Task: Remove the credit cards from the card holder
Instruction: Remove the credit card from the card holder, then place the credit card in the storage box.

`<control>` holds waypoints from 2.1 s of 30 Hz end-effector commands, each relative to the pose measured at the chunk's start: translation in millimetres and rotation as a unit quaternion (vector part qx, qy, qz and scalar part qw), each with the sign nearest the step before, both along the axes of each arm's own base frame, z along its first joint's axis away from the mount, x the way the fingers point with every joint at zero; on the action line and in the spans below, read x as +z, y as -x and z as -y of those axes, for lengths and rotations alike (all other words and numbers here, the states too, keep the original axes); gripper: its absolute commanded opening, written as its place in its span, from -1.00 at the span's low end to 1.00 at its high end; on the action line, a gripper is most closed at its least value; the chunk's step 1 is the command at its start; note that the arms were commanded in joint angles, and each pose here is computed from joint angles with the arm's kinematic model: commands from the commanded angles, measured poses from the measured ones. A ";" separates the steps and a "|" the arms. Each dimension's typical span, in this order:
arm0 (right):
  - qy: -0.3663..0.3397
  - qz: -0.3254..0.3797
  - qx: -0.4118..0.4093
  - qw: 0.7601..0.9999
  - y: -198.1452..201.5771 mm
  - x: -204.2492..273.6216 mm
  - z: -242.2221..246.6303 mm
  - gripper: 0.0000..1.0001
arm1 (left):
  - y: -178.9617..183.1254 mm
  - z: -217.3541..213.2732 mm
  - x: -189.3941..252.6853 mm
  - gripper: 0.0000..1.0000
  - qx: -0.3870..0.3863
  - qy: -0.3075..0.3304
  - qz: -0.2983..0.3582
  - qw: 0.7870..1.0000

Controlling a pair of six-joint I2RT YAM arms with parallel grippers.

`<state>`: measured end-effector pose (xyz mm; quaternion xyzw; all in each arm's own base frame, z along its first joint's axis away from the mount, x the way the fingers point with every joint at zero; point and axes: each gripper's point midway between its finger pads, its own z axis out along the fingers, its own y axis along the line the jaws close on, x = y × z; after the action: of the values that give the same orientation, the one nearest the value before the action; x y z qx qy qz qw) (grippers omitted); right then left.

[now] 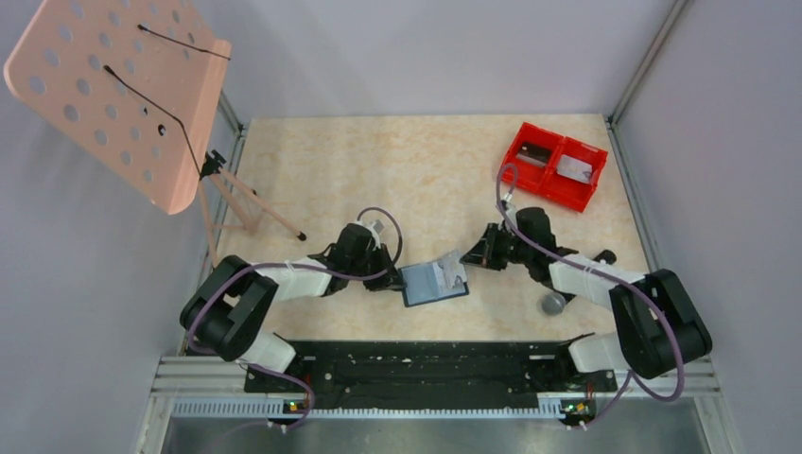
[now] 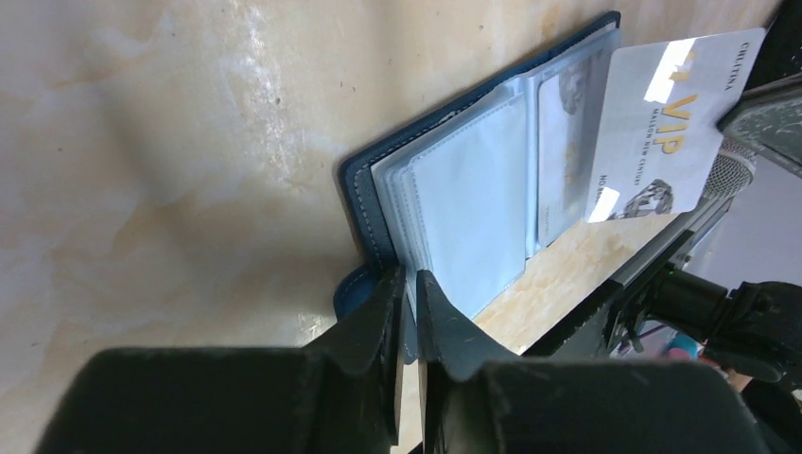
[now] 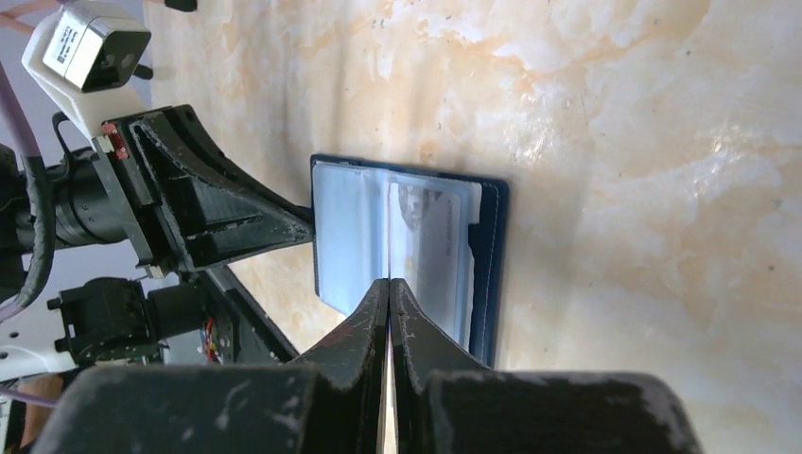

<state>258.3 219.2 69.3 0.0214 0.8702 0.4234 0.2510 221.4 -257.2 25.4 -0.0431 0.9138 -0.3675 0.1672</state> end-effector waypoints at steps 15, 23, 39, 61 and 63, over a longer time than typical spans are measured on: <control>-0.111 0.122 0.140 0.976 13.4 109.5 -28.5 -1.00 | -25.7 15.9 137.8 0.06 -0.077 0.083 0.174 0.978; -0.153 0.121 0.201 0.960 34.0 118.2 -37.4 -1.00 | -12.3 23.4 151.6 0.14 -0.150 0.115 0.185 0.964; -0.149 0.114 0.223 0.957 44.8 118.2 -60.1 -1.00 | 10.4 46.1 150.6 -0.74 -0.210 0.223 0.115 0.945; -0.179 0.062 -0.033 0.981 -5.0 107.2 -41.1 0.40 | -50.6 27.3 174.0 -1.00 0.028 0.227 0.168 0.959; -0.181 0.056 -0.039 0.981 -5.5 104.6 -40.9 0.41 | -52.8 24.1 177.7 -1.00 0.043 0.230 0.175 0.957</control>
<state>257.1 257.7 156.1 0.0682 0.7850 0.5489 0.2790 260.6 -286.6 170.3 -0.0320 0.7979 -0.5400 0.2660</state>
